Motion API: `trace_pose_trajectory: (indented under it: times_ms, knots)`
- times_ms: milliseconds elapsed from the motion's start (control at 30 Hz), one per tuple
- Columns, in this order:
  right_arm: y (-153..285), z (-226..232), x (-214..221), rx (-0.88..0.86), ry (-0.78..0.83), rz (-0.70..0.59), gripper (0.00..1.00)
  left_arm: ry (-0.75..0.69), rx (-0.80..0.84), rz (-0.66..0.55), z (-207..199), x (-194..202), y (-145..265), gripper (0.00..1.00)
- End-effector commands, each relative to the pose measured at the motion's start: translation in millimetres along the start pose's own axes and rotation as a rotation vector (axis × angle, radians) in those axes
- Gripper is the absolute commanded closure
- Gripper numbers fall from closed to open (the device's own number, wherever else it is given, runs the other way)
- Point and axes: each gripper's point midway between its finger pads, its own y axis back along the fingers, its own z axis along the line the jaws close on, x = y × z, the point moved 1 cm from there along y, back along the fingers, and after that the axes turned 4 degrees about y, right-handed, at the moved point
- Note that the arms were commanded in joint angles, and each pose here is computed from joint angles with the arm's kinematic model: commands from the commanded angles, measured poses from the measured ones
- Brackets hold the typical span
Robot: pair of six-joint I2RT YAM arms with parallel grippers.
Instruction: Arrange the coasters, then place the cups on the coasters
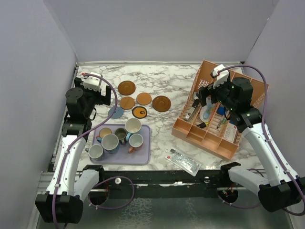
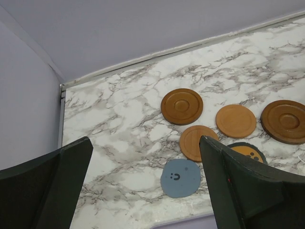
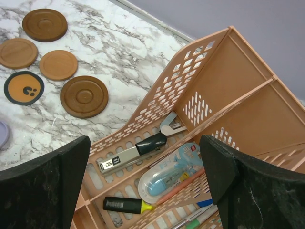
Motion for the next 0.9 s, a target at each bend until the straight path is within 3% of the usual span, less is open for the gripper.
trace_pose_trajectory:
  times_ms: [0, 433, 867]
  knots:
    - [0.7, 8.0, -13.3, -0.044, -0.006, -0.048, 0.00, 0.001, 0.021, -0.046, -3.1, -7.6, 3.9, 0.01]
    - [2.5, 11.4, -12.1, -0.063, -0.003, -0.039, 0.00, -0.013, 0.033, -0.044, -5.1, -2.6, 4.4, 0.01]
    - [18.9, 25.6, 19.8, -0.162, 0.170, 0.060, 0.00, -0.058, 0.046, -0.011, -5.7, 6.9, 3.9, 0.01]
